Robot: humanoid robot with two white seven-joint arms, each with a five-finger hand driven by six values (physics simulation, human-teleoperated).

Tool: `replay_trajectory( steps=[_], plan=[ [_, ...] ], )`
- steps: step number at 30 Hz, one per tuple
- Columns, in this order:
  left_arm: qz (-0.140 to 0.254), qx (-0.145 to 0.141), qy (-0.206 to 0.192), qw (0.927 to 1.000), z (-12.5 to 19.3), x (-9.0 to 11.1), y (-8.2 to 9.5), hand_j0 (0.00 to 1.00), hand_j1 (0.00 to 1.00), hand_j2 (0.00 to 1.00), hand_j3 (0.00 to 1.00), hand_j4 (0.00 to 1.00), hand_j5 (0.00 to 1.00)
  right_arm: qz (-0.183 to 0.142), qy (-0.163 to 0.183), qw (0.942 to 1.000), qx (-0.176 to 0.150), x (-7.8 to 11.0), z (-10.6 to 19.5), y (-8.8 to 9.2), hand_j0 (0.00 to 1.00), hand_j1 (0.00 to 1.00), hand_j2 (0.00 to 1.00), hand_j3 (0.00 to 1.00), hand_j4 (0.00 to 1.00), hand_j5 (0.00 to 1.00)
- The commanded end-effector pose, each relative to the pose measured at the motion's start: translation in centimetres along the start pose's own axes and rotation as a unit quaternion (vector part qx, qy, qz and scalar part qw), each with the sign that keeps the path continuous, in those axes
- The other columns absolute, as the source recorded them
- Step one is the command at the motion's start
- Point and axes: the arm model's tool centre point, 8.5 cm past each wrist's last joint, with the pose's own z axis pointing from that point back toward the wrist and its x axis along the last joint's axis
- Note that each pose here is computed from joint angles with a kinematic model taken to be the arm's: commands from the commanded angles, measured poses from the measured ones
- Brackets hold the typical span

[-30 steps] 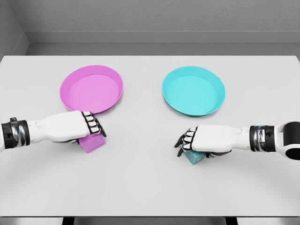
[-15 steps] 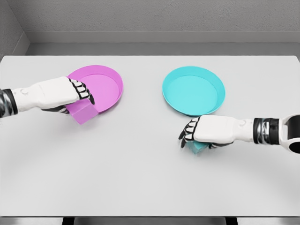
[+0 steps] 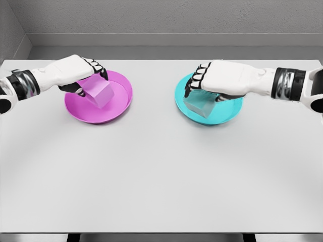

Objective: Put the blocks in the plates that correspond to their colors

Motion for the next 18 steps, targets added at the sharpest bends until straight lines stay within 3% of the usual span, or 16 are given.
replay_trajectory(
  steps=[1,3,4,5,7,10,18],
  plan=[
    [0.016,-0.003,0.02,0.9997,-0.8,-0.5,-0.8,0.49,0.49,0.49,0.49,0.49,0.49,-0.043,0.011,0.999,0.0,-1.4,-1.9,1.9,0.67,0.67,0.67,0.67,0.67,0.67],
    [0.018,-0.003,0.026,0.9995,-0.7,-0.9,-0.9,0.56,0.56,0.56,0.56,0.56,0.56,-0.042,0.013,0.999,0.002,-1.5,-2.7,2.0,0.67,0.67,0.67,0.67,0.67,0.67],
    [0.019,-0.004,0.028,0.9994,-0.7,-1.0,-1.0,0.59,0.59,0.59,0.59,0.59,0.59,-0.041,0.014,0.999,0.004,-1.5,-2.7,2.1,0.75,0.75,0.75,0.75,0.75,0.75],
    [0.023,-0.006,0.033,0.9992,-0.7,-1.3,-1.2,0.72,0.72,0.72,0.72,0.72,0.72,-0.043,0.014,0.999,0.005,-1.4,-2.6,2.3,1.0,1.0,1.0,1.0,1.0,1.0],
    [0.025,-0.005,0.053,0.9983,-0.7,-1.7,-1.1,0.84,0.84,0.84,0.84,0.84,0.84,-0.043,0.017,0.9989,0.007,-1.6,-2.4,2.4,1.0,1.0,1.0,1.0,1.0,1.0],
    [0.028,-0.002,0.048,0.9984,-1.1,-1.4,-1.0,0.98,0.98,0.98,0.98,0.98,0.98,-0.043,0.029,0.9986,-0.006,-2.2,-1.6,1.8,1.0,1.0,1.0,1.0,1.0,1.0],
    [0.029,0.003,0.047,0.9985,-1.0,-1.4,-0.7,1.0,1.0,1.0,1.0,1.0,1.0,-0.047,0.062,0.9964,-0.034,-3.7,1.0,0.7,1.0,1.0,1.0,1.0,1.0,1.0]
  ],
)
